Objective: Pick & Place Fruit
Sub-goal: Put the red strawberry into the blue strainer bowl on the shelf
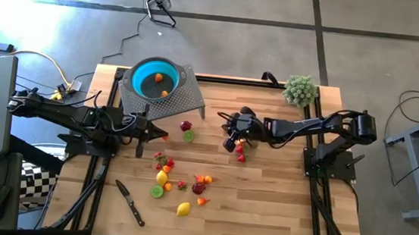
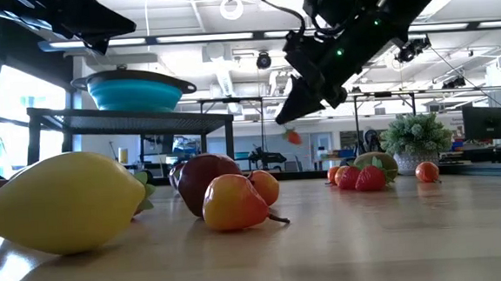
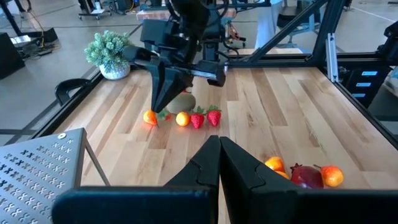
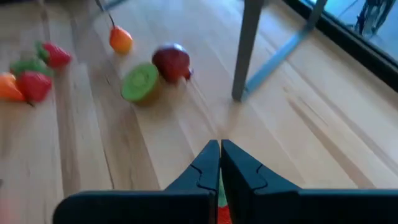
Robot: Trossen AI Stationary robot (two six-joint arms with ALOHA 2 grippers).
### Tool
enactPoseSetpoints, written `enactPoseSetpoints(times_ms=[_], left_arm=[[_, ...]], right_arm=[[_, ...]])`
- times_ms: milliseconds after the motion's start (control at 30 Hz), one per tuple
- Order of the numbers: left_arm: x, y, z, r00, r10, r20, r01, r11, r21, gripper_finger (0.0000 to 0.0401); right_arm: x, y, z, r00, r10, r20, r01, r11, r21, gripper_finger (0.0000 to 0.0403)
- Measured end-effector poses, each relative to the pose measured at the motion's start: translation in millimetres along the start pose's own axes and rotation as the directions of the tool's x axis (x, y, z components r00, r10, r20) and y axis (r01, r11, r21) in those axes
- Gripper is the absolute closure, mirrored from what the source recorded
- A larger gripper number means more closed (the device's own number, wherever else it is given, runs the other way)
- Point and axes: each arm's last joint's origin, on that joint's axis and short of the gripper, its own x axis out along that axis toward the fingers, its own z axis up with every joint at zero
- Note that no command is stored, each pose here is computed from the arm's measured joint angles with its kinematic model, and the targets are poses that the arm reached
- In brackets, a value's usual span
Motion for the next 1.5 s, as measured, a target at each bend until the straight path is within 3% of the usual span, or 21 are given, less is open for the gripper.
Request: enactPoseSetpoints(times_ms=[433, 1067, 1500], left_arm=[[0.0, 0.3, -0.2, 1.0, 0.009, -0.003, -0.009, 1.0, 0.004, 0.0398], [-0.6, 5.9, 0.5, 0.979, 0.205, 0.006, -0.205, 0.979, 0.001, 0.0398], [-0.6, 6.1, 0.7, 0.978, 0.209, 0.008, -0.209, 0.978, 0.0, 0.0398]], right_arm=[[-1.2, 3.6, 15.2, 0.987, 0.044, 0.153, -0.043, 0.999, -0.011, 0.0399], [-6.9, 7.4, 36.2, 0.926, 0.097, 0.364, -0.063, 0.992, -0.106, 0.0399], [-8.9, 2.5, 46.0, 0.881, 0.182, 0.437, -0.131, 0.981, -0.143, 0.0399]])
